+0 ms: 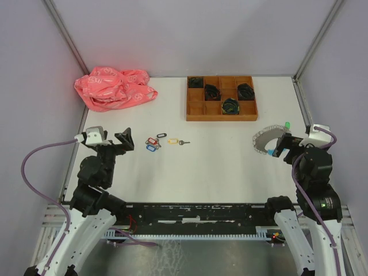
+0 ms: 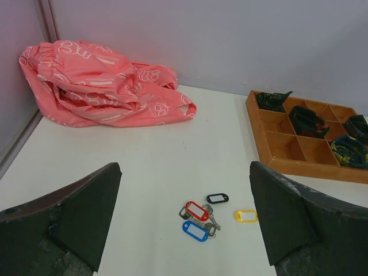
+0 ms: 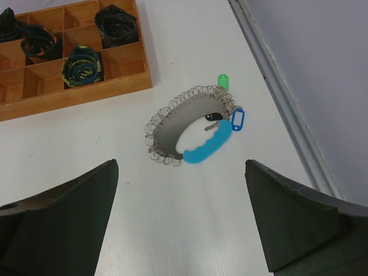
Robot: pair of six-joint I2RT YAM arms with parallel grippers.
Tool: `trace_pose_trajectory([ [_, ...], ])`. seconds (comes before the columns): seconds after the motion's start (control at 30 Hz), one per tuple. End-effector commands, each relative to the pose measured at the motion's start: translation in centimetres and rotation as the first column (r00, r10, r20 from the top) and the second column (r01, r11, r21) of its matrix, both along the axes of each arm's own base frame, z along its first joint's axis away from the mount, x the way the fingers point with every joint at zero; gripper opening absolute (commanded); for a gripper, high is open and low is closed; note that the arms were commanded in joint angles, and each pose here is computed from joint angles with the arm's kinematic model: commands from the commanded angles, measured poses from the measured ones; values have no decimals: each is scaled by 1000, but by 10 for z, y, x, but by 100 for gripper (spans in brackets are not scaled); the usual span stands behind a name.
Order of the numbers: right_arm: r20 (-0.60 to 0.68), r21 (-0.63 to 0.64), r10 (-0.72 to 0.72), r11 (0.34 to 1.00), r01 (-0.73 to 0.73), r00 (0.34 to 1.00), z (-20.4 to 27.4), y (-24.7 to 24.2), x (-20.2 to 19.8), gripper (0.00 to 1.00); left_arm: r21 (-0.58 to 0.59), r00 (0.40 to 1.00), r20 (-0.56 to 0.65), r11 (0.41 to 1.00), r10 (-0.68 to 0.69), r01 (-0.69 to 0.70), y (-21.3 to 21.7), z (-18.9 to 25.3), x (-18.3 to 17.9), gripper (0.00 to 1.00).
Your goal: Put the keys on the keyring
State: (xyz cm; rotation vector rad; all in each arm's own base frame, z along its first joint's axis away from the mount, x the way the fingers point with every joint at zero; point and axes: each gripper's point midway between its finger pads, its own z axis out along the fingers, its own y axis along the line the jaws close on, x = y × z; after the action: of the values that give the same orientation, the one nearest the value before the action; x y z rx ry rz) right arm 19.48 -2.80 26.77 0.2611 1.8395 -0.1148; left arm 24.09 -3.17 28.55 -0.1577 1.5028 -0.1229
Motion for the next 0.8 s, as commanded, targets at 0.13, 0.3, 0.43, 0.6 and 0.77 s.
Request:
trace_pose_trajectory([
  [0.13,37,16,-34,999,34,999,11,-4,2,100,5,998,58,1000,-18,18,-1,17,-3,99],
  [0.3,-15,39,-20,999,21,1000,-8,2,7,100,0,997,67,999,-32,32,-2,20,-5,99],
  [0.43,-75,74,26,997,-20,997,-17,13,15,100,-2,996,73,999,-42,42,-4,21,-6,99],
  [0.6,-207,123,30,992,-4,978,-45,22,35,100,-4,996,72,998,-60,60,-7,22,-6,99],
  [0.77,-345,101,-91,986,133,934,-85,10,59,100,0,996,66,998,-65,65,-8,22,-6,99],
])
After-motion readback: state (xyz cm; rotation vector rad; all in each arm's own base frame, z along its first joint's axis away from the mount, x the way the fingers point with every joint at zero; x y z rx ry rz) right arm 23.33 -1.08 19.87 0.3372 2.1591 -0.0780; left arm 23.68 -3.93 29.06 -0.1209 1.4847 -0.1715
